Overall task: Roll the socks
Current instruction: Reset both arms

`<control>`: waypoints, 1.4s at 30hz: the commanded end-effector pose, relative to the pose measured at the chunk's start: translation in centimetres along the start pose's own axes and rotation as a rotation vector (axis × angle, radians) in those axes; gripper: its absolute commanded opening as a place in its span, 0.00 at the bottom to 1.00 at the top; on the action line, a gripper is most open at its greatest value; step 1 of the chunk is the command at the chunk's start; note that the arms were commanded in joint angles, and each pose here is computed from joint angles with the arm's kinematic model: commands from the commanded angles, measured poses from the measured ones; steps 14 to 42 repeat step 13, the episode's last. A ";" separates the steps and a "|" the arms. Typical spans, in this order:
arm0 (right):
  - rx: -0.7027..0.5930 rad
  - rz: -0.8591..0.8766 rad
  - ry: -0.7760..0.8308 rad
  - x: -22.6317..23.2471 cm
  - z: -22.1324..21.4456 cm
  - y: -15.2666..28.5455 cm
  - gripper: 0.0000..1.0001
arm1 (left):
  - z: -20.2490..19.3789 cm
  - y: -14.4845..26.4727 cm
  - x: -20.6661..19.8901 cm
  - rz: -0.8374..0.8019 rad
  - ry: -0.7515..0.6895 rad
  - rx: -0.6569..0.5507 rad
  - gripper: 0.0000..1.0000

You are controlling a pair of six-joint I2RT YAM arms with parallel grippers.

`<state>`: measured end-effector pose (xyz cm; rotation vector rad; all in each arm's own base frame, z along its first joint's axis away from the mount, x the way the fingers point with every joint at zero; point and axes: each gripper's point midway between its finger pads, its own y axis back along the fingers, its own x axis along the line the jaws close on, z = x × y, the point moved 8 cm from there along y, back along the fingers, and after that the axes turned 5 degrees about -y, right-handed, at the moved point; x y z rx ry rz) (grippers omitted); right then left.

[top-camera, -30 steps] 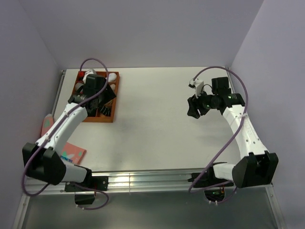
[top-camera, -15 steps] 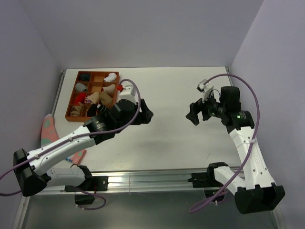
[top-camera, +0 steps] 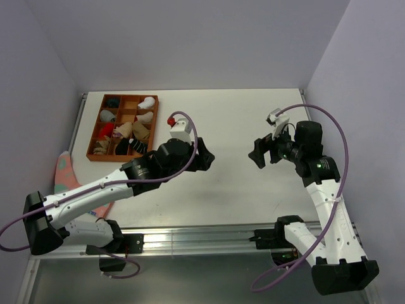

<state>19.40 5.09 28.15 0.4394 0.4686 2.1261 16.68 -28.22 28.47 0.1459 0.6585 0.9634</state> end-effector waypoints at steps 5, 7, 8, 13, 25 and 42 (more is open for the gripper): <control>-0.073 0.007 0.001 0.4 0.9 0.6 1.00 | 0.8 0.1 -0.9 -0.031 0.032 -0.043 0.69; -0.069 0.012 -0.002 0.5 1.0 0.7 1.00 | 0.7 0.2 -0.9 -0.034 0.034 -0.044 0.69; -0.068 0.014 -0.003 0.6 1.0 0.7 1.00 | 0.6 0.2 -0.9 -0.032 0.036 -0.039 0.69; -0.083 0.012 0.002 0.7 1.1 0.9 1.00 | 0.2 -0.1 -1.0 -0.029 0.028 -0.027 0.69; -0.083 0.012 0.002 0.7 1.1 0.9 1.00 | 0.2 -0.1 -1.0 -0.029 0.028 -0.027 0.69; -0.083 0.012 0.002 0.7 1.1 0.9 1.00 | 0.2 -0.1 -1.0 -0.029 0.028 -0.027 0.69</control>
